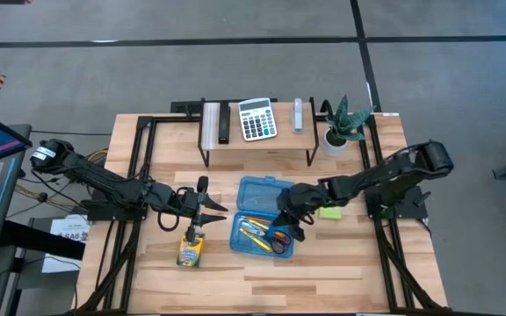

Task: Pack school essentials
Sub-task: Put the blue eraser into the supply box, then put the light green sticky notes into the supply box

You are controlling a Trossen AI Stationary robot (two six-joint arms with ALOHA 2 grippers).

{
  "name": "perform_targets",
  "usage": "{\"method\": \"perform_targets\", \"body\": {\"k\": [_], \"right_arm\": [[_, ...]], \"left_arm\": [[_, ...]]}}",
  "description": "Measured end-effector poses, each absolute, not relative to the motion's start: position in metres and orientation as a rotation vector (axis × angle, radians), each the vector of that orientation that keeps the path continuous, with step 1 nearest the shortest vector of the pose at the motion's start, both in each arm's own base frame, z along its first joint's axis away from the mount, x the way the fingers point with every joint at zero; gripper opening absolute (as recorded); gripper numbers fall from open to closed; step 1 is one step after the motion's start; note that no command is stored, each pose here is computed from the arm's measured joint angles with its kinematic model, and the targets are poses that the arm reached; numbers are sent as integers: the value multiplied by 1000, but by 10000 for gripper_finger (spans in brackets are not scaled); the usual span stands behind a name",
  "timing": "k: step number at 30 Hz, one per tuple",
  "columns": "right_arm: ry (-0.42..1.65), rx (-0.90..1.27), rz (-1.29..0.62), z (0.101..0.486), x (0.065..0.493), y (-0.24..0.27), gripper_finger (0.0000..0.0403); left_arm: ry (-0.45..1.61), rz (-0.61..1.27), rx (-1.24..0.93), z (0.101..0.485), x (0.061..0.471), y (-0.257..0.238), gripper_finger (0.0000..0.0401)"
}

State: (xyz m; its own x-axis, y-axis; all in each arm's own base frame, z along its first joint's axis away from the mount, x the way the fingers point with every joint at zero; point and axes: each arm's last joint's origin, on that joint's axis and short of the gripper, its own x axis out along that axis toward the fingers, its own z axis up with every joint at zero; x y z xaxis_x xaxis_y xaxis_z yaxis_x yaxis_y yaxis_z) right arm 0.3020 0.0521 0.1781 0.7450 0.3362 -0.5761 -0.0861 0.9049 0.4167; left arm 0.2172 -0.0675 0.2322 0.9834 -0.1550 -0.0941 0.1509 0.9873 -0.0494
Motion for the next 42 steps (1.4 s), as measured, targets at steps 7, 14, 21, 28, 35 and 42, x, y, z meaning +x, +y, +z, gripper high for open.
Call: {"method": "perform_targets", "body": {"k": [7, 14, 21, 28, 35, 42], "right_arm": [[727, 393, 217, 169, 327, 46, 52], [766, 340, 228, 174, 337, 48, 141], [853, 209, 122, 213, 310, 49, 168], [967, 163, -56, 224, 248, 54, 153], [1040, 220, -77, 197, 197, 59, 170], [1143, 156, -109, 180, 176, 64, 216]], "left_arm": [[98, -154, -42, 232, 217, -67, 88], [102, -154, -41, 232, 217, -67, 88], [105, -160, -43, 231, 217, -68, 88], [109, -164, -50, 231, 217, -68, 88], [104, -163, -55, 232, 217, -68, 88], [101, -161, -56, 232, 217, -68, 88]]}}
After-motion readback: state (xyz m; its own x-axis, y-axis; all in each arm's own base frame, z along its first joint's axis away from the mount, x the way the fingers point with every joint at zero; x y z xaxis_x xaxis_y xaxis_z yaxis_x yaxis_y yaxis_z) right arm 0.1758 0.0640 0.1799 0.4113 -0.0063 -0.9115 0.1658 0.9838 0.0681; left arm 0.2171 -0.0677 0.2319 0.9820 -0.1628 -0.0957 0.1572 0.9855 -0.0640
